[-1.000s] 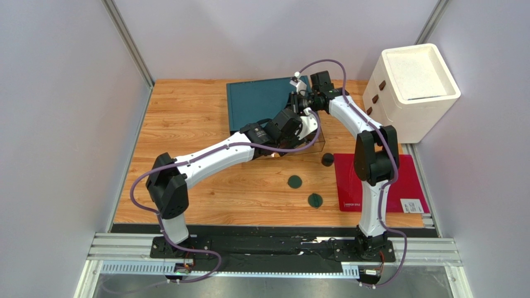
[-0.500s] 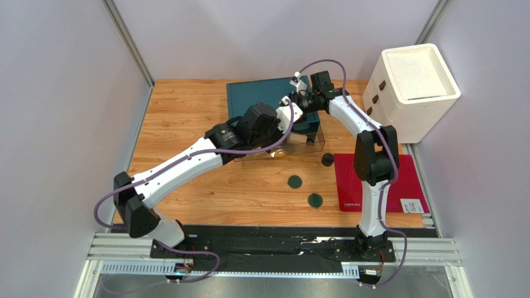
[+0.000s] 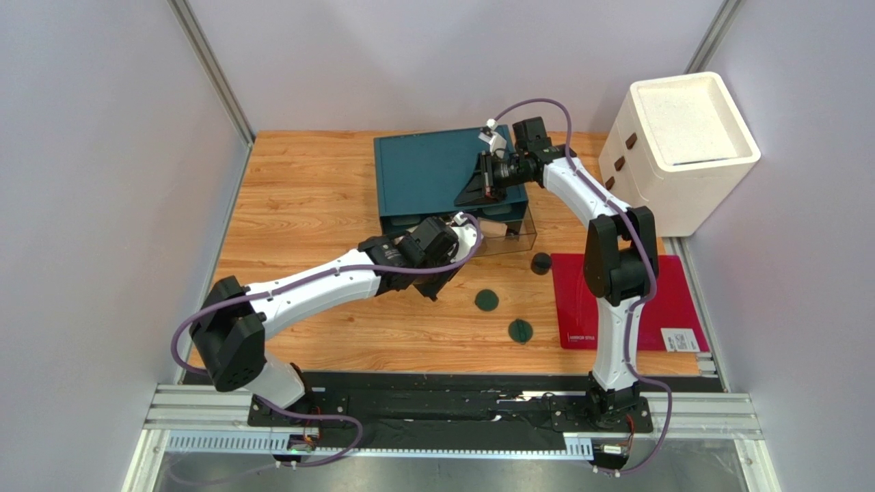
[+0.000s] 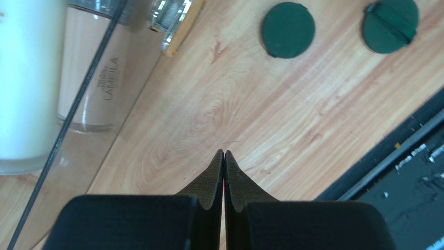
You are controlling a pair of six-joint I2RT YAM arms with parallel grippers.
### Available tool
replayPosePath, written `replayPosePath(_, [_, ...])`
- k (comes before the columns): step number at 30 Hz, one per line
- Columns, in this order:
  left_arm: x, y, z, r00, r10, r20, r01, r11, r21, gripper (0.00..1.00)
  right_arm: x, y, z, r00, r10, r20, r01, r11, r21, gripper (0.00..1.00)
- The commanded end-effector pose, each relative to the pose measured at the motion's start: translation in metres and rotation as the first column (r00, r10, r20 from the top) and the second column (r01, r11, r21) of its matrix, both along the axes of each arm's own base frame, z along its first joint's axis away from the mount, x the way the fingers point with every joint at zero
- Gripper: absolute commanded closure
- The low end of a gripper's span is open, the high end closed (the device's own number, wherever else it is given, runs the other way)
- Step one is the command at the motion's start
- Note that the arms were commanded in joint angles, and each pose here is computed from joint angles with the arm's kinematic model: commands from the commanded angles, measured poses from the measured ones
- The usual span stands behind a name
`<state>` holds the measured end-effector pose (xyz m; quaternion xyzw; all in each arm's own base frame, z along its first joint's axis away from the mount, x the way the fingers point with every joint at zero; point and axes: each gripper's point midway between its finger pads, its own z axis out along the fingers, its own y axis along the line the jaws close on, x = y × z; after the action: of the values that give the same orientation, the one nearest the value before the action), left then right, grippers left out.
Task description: Organize the makeup
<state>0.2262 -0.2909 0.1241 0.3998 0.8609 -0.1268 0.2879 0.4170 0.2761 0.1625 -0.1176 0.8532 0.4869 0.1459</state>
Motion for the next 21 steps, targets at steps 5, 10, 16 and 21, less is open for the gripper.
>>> replayPosePath(5, [0.057, -0.002, 0.014, 0.957, 0.215, 0.194, -0.223, 0.975, 0.020, 1.00, -0.013, -0.043, -0.087, 0.983, -0.106, -0.149, 0.063, 0.962, -0.266, 0.94])
replayPosePath(10, [0.072, 0.003, 0.020, 0.925, 0.280, 0.256, -0.297, 0.954, 0.029, 1.00, 0.002, -0.041, -0.043, 0.992, -0.118, -0.034, 0.108, 0.969, -0.221, 0.84])
replayPosePath(16, [0.084, 0.009, 0.025, 0.889, 0.336, 0.313, -0.359, 0.933, 0.017, 1.00, 0.015, -0.041, 0.008, 0.987, -0.149, 0.057, 0.157, 0.973, -0.170, 0.79])
replayPosePath(21, [0.097, 0.022, 0.027, 0.827, 0.403, 0.391, -0.448, 0.894, 0.027, 1.00, 0.017, -0.039, 0.037, 0.982, -0.159, 0.099, 0.171, 0.977, -0.129, 0.79])
